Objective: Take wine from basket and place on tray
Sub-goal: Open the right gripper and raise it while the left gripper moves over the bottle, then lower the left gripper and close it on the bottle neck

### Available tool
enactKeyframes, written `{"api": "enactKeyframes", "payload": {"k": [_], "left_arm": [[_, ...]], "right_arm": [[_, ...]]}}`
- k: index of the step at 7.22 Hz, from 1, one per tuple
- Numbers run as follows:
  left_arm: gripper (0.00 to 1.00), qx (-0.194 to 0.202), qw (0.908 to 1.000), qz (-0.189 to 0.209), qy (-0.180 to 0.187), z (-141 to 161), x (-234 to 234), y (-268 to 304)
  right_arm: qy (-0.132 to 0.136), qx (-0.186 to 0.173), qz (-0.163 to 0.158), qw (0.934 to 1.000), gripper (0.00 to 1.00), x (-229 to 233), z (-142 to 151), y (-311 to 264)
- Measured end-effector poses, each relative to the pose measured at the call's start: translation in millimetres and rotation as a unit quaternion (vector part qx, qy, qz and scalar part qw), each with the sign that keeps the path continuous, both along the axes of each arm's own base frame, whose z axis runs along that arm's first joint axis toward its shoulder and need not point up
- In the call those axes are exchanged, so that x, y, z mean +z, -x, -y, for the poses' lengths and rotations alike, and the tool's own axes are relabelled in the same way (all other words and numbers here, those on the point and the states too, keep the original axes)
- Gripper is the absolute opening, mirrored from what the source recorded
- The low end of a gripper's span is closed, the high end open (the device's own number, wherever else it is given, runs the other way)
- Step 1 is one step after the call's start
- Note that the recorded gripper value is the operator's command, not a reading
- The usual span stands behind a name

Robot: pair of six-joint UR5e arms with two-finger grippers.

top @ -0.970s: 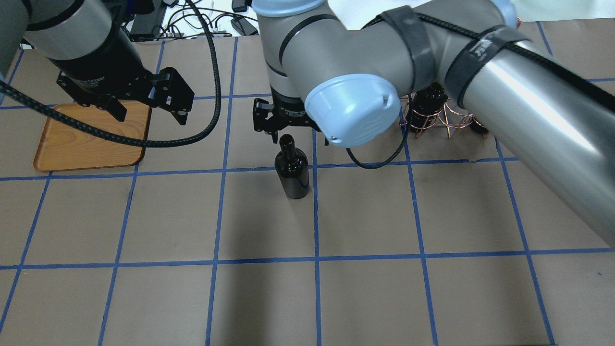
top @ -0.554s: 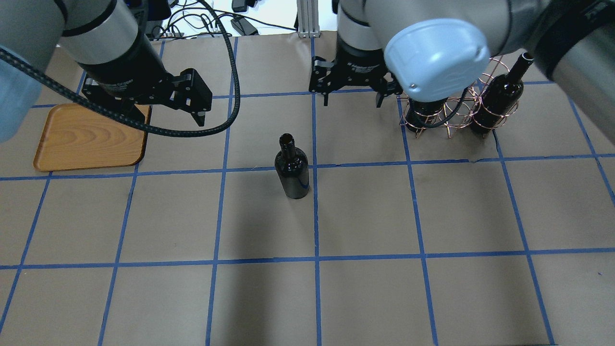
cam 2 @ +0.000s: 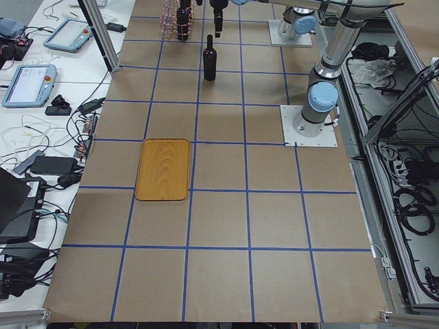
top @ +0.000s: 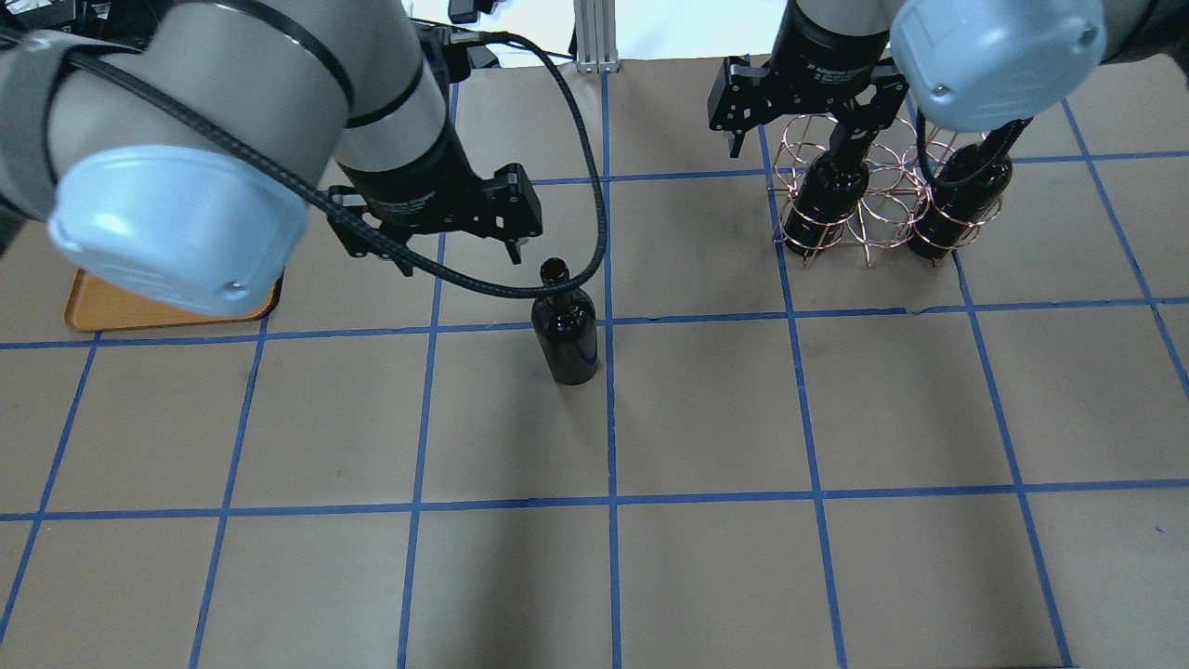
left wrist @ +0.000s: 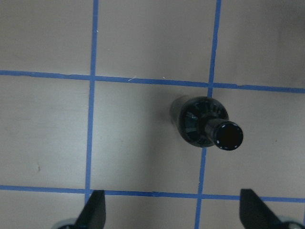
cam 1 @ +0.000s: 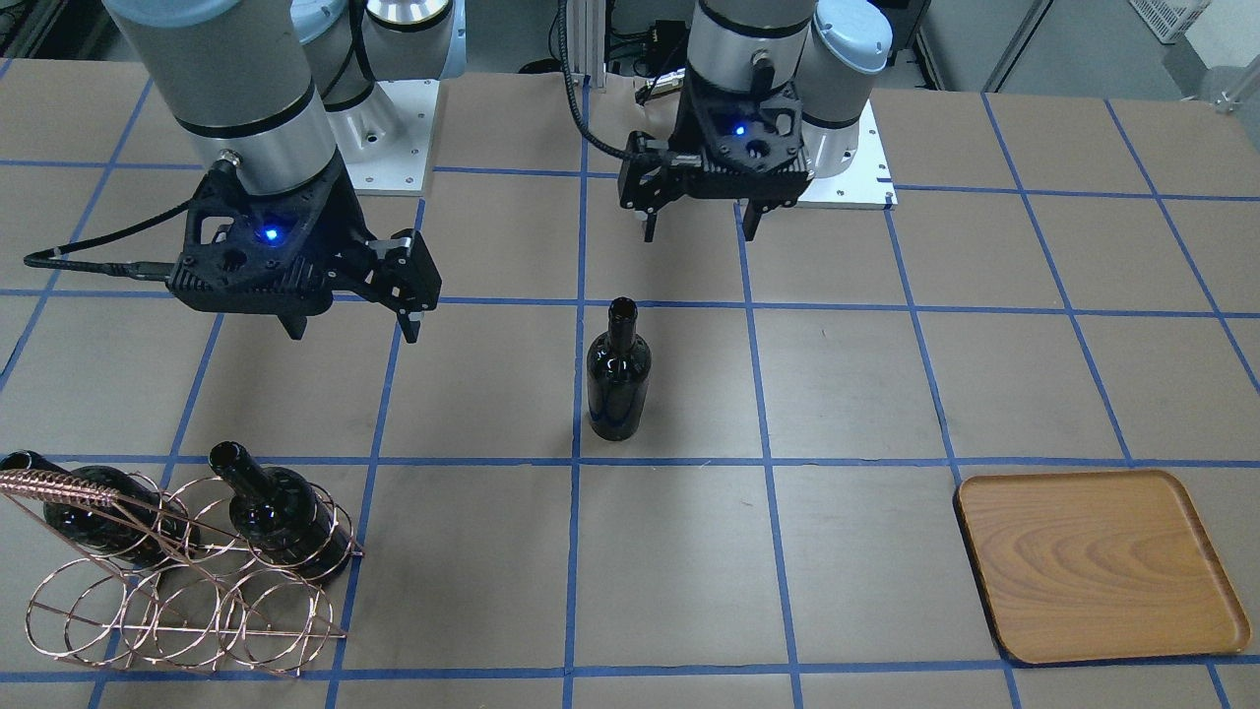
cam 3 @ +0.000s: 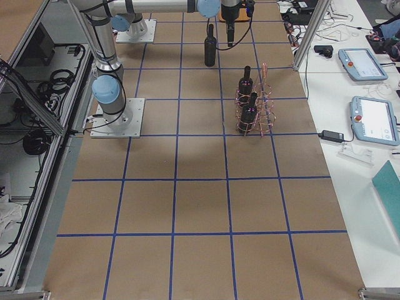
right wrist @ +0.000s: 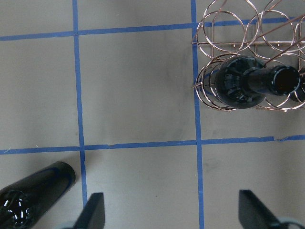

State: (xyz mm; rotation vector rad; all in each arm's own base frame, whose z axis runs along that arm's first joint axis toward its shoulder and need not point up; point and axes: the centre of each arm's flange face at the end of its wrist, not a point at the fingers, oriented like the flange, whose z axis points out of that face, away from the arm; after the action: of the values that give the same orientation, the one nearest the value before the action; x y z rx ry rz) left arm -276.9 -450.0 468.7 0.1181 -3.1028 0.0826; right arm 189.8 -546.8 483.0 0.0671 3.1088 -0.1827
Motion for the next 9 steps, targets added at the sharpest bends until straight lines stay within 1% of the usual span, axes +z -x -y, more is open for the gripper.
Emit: {"api": "enactKeyframes", "payload": {"k": [2,3,5,7,8,9], "left_arm": [[1.0,-0.003,1.0,-0.005,0.007,5.1,-26.1,26.3],[1.0,-0.007,0.9999,-0.007,0.011,8.9,-32.9,31.4],[1.0,-0.017,0.9997,-0.005,0.015,14.1,-38.7,32.0],[1.0,-0.016,0.9994,-0.008,0.03,30.4,-53.1,32.6],[1.0,-0.014,0.9996,-0.006,0.025,38.6,-68.8,34.8],[0.94,-0.011,0.9998,-0.004,0.017,44.4,-82.0,36.3]], "right_arm": [[-0.007,0.002,-0.008,0.9999,1.0,-3.7,-0.3,8.3],[-0.014,0.005,-0.016,0.9998,1.0,-5.1,-1.7,11.2],[-0.023,0.02,-0.018,0.9994,1.0,-3.4,-7.1,12.6],[-0.028,0.03,-0.019,0.999,1.0,-3.9,-12.1,12.8],[-0.032,0.031,-0.019,0.9988,1.0,-5.7,-13.6,13.1],[-0.034,0.031,-0.018,0.9988,1.0,-5.5,-14.9,13.1]]}}
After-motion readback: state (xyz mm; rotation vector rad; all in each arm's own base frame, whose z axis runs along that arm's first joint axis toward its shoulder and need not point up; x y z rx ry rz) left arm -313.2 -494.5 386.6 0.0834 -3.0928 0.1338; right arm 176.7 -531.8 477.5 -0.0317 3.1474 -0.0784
